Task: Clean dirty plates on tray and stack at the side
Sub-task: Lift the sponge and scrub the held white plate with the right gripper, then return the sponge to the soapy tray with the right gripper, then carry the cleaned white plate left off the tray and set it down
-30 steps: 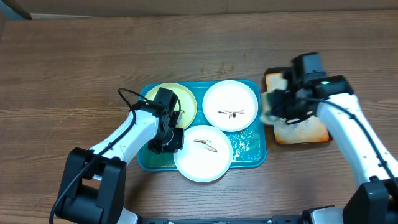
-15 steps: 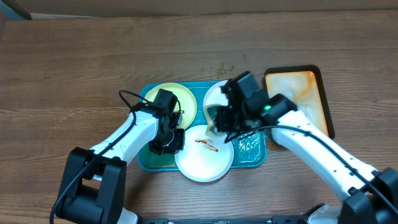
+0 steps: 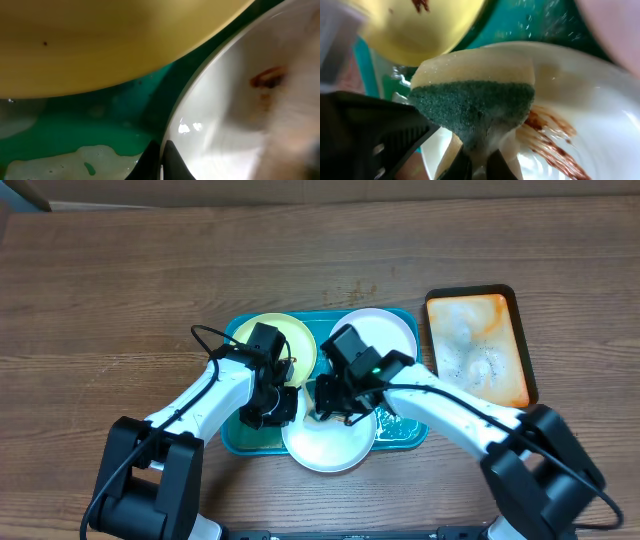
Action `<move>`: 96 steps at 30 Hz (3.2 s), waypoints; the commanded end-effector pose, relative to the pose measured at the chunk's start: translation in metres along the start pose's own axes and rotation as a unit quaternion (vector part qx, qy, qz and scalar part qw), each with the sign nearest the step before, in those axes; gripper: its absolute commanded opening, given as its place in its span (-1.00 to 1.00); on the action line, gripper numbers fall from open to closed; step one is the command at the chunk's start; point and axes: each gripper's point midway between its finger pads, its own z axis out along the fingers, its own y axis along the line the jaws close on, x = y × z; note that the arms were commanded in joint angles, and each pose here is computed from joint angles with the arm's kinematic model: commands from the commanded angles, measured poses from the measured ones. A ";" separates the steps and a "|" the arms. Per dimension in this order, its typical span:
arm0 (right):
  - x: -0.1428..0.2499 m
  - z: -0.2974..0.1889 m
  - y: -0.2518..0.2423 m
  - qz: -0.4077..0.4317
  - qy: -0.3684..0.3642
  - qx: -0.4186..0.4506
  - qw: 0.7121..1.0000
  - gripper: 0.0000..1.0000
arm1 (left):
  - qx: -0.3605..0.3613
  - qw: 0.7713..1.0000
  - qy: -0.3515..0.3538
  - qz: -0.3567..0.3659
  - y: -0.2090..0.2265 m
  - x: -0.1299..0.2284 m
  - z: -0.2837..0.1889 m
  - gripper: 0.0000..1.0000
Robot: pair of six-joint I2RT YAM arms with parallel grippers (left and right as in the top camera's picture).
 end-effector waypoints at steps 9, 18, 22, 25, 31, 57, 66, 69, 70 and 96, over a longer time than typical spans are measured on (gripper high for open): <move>0.005 0.027 -0.008 0.025 0.006 0.023 0.999 -0.93 | -0.005 1.000 0.007 -0.004 0.003 0.005 0.005 -0.92; 0.025 0.006 -0.087 0.111 0.018 0.197 0.974 -0.93 | -0.007 1.000 0.012 -0.006 0.003 0.007 0.005 -0.92; 0.035 -0.007 -0.111 0.121 0.036 0.248 0.960 -0.93 | -0.007 1.000 0.012 -0.006 0.003 0.007 0.005 -0.92; 0.035 -0.017 -0.125 0.094 0.036 0.283 0.954 -0.92 | -0.007 1.000 0.014 -0.007 0.004 0.009 0.005 -0.92; 0.014 -0.032 -0.103 0.022 0.018 0.262 0.965 -0.92 | -0.008 1.000 0.018 -0.018 0.004 0.011 0.004 -0.92; -0.044 -0.218 -0.178 0.190 -0.165 0.245 0.936 -0.93 | -0.132 0.981 -0.120 -0.070 0.038 -0.004 -0.082 -0.92; -0.049 -0.236 -0.214 0.172 -0.159 0.266 0.935 -0.92 | -0.135 0.972 -0.180 -0.073 0.034 -0.018 -0.116 -0.92; -0.050 -0.233 -0.220 0.152 -0.147 0.270 0.939 -0.93 | -0.160 0.963 -0.204 -0.066 0.036 -0.023 -0.130 -0.92; -0.051 -0.233 -0.223 0.147 -0.142 0.272 0.940 -0.93 | -0.175 0.959 -0.212 -0.063 0.037 -0.024 -0.136 -0.92; -0.064 -0.214 -0.234 0.137 -0.124 0.272 0.944 -0.93 | -0.486 0.743 -0.412 0.207 -0.065 -0.037 -0.199 -0.92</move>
